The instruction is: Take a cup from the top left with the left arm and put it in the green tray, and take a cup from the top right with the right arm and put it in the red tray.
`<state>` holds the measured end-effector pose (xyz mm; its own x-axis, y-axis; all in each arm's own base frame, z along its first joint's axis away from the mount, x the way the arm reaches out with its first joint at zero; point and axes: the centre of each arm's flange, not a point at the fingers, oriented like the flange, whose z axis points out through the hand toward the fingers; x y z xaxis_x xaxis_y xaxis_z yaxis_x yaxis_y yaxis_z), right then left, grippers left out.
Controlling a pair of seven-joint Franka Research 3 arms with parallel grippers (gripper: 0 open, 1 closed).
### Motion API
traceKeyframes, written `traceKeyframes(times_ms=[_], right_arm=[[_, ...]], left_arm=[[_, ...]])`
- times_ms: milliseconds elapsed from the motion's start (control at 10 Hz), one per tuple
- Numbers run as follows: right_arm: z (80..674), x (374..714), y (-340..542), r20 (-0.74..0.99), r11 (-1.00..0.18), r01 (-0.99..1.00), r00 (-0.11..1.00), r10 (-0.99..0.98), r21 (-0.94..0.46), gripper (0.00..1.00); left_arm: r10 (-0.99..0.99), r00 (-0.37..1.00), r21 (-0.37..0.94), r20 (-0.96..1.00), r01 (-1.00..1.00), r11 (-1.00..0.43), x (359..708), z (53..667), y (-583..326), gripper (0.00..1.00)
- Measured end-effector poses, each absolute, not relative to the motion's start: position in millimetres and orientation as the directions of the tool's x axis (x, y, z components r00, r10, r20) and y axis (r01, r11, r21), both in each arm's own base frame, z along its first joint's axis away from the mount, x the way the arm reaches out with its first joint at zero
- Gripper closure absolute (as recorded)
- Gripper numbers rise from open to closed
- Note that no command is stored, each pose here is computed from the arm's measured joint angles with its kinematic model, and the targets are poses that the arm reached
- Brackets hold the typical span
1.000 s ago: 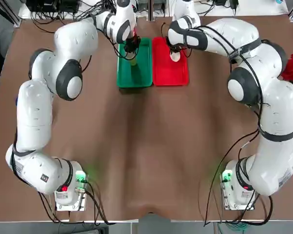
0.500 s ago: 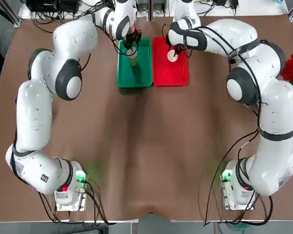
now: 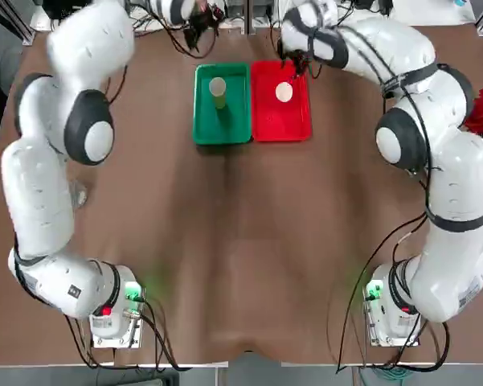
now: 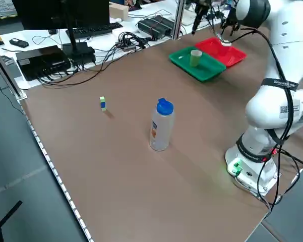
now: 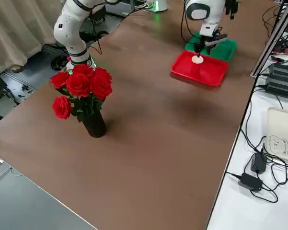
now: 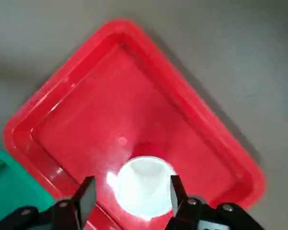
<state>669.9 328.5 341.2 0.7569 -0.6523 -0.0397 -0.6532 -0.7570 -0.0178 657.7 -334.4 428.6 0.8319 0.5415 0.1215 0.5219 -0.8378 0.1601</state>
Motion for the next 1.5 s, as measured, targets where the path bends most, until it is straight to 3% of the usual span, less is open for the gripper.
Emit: traceKeyframes(times_ms=[300,500,700,1000,1200,1500], right_arm=[[424,724,176,0.0,-0.769,-0.639,0.769,-0.639,-0.023,0.29],[470,735,77,0.101,-0.824,-0.566,0.82,-0.564,-0.001,0.29],[516,717,-12,0.089,-0.899,-0.433,0.9,-0.428,0.06,0.29],[557,658,-115,0.0,-0.964,-0.263,0.965,-0.264,0.027,0.29],[582,624,-106,-0.002,-0.973,-0.231,0.973,-0.231,-0.023,0.3],[614,599,-74,0.032,-0.984,-0.169,0.985,-0.172,-0.063,0.3]], left_arm=[[0.48,0.873,0.036,0.089,0.478,-0.877,650,518,-227,0.0],[0.368,0.929,-0.003,0.038,0.369,-0.93,628,578,-152,0.0],[0.241,0.97,0.02,0.021,0.241,-0.97,596,626,-91,0.0],[0.1,0.995,0.003,-0.005,0.1,-0.995,565,633,-78,0.0],[0.047,0.999,0.001,-0.017,0.047,-0.999,565,629,-71,0.0],[0.034,0.999,0.001,-0.019,0.034,-0.999,565,629,-69,0.0]])
